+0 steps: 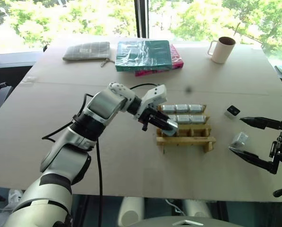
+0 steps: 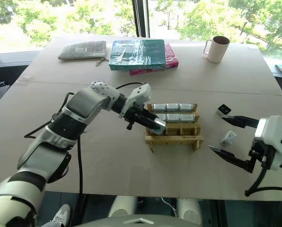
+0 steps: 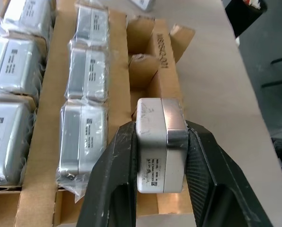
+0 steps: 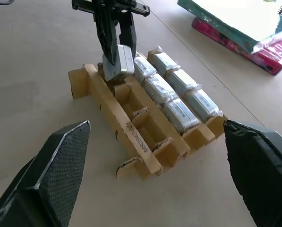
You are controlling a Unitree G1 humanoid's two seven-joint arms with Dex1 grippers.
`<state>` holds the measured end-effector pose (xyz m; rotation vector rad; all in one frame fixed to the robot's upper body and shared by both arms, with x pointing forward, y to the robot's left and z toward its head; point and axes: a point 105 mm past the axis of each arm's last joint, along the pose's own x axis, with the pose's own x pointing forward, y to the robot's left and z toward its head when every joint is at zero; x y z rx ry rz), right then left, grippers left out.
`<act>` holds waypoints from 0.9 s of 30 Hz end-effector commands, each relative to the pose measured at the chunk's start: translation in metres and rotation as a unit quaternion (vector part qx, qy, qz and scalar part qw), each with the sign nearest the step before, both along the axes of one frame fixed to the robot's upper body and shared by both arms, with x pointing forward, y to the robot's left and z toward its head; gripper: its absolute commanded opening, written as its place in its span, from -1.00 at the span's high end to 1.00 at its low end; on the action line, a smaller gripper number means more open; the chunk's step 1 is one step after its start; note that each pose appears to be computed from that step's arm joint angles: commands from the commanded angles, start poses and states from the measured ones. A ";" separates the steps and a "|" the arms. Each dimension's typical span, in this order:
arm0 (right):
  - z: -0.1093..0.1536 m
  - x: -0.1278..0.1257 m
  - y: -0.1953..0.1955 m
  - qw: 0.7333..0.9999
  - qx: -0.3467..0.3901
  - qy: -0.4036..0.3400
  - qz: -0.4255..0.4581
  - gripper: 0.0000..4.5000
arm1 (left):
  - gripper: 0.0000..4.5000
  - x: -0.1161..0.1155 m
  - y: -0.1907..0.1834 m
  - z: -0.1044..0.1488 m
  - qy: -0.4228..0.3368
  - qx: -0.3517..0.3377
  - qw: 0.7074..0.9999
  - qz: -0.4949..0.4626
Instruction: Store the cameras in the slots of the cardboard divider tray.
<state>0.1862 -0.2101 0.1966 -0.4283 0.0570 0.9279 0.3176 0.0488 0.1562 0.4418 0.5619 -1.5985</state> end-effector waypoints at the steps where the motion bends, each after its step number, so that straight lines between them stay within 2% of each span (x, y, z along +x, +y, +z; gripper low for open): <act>1: 0.009 -0.010 -0.006 0.999 -0.018 -0.031 -0.018 -0.98 | 0.64 0.003 -0.003 0.008 -0.036 0.020 0.999 -0.019; 8: 0.007 -0.016 -0.006 0.999 -0.017 -0.034 -0.032 -0.98 | 0.64 0.007 -0.004 0.010 -0.095 0.088 0.990 -0.052; 11: 0.007 -0.017 -0.005 0.999 -0.017 -0.036 -0.034 -0.98 | 0.64 0.011 -0.007 0.015 -0.114 0.094 0.988 -0.044; 13: 0.006 -0.018 -0.004 0.998 -0.017 -0.041 -0.037 -0.98 | 0.64 0.004 -0.006 0.020 -0.128 0.129 0.982 -0.051; 18: 0.005 -0.019 -0.003 0.998 -0.017 -0.048 -0.043 -0.98 | 0.64 -0.011 -0.006 0.028 -0.141 0.153 0.975 -0.075; 27: 0.002 -0.018 -0.001 0.997 -0.019 -0.053 -0.046 -0.98 | 0.64 -0.006 0.016 0.004 -0.164 0.189 0.965 -0.079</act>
